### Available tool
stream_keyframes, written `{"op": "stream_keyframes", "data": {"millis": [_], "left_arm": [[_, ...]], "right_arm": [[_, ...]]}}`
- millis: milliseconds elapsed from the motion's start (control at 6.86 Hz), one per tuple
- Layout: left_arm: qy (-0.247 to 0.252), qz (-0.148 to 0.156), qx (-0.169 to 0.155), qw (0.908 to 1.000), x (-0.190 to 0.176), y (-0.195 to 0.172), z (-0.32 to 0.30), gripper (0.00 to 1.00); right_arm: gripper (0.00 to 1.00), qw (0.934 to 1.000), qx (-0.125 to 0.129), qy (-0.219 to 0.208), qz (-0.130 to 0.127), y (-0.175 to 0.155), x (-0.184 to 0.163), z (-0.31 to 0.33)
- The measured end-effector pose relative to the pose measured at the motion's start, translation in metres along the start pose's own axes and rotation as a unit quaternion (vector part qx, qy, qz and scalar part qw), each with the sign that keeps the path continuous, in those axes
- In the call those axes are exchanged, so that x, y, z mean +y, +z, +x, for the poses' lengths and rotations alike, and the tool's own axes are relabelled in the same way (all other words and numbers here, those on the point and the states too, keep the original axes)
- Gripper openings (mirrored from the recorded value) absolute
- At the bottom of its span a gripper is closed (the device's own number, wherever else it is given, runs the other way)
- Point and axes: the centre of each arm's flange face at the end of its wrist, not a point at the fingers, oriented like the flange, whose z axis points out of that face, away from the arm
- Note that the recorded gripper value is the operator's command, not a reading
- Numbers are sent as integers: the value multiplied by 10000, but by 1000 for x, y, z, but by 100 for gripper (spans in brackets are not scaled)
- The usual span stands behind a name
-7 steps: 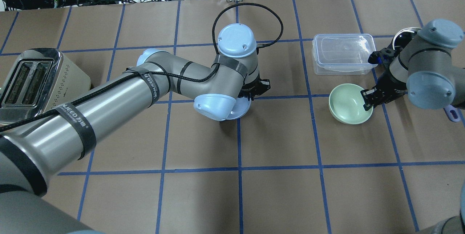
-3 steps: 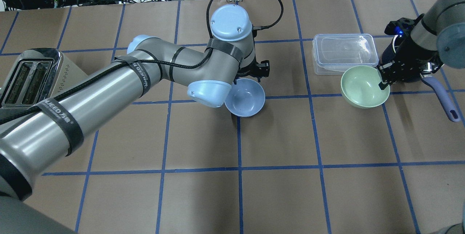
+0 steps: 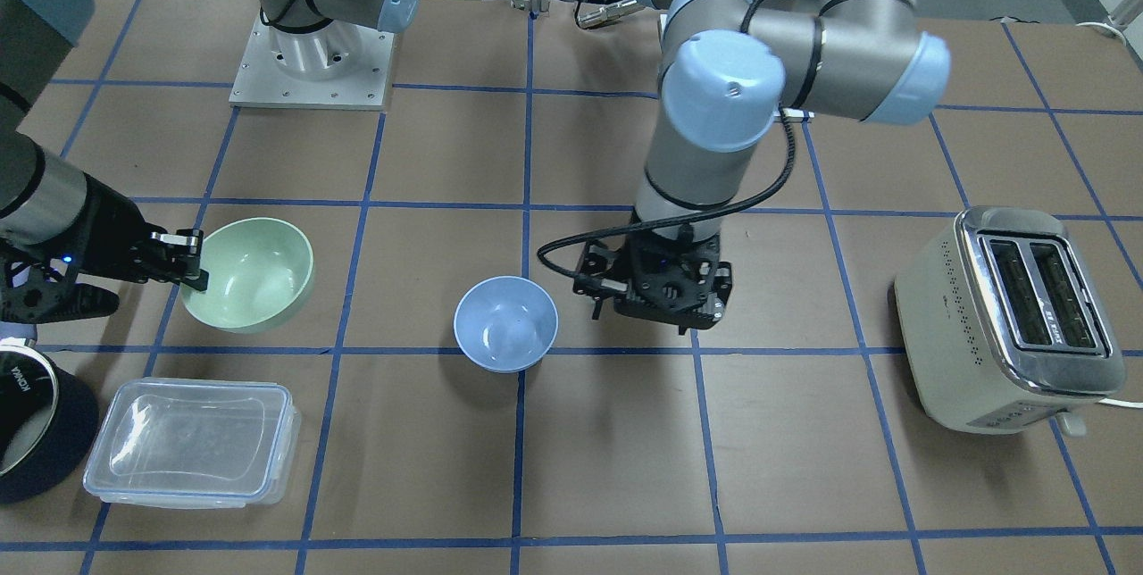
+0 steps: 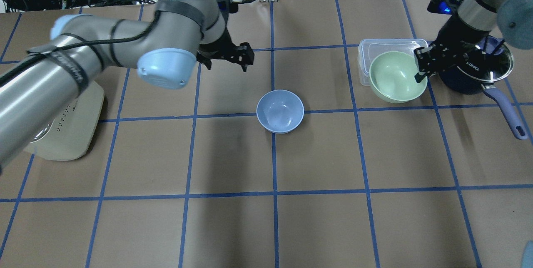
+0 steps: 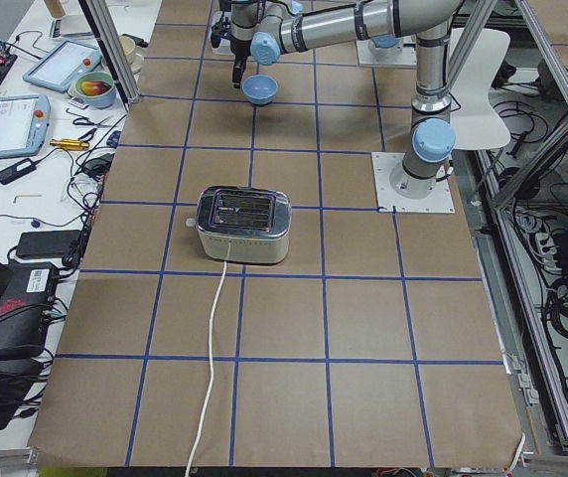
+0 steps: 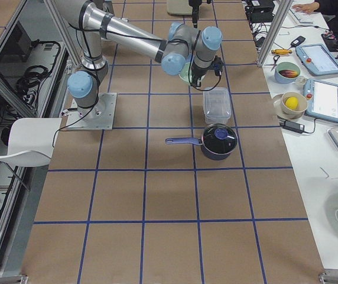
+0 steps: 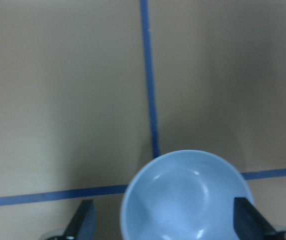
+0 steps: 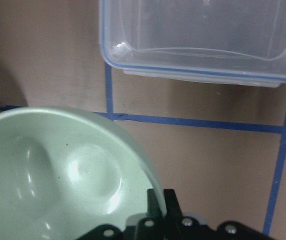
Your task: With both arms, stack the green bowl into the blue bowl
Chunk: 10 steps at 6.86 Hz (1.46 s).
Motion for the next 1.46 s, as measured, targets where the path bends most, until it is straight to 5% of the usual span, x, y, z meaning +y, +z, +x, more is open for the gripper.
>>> {"op": "stream_keyframes", "data": {"millis": [583, 1167, 1312, 1458], "left_arm": [[-182, -471, -44, 9987, 43, -105, -55, 100], [-378, -683, -29, 9969, 34, -167, -60, 100], [-417, -687, -35, 9968, 34, -171, -59, 100], [-440, -671, -31, 9968, 38, -176, -58, 100]], "right_arm": [[0, 10000, 21, 20, 52, 71, -15, -174], [3, 9996, 106, 45, -245, 135, -19, -215], [94, 9995, 118, 22, -279, 140, -19, -215], [100, 9996, 117, 4, -271, 143, -18, -214]]}}
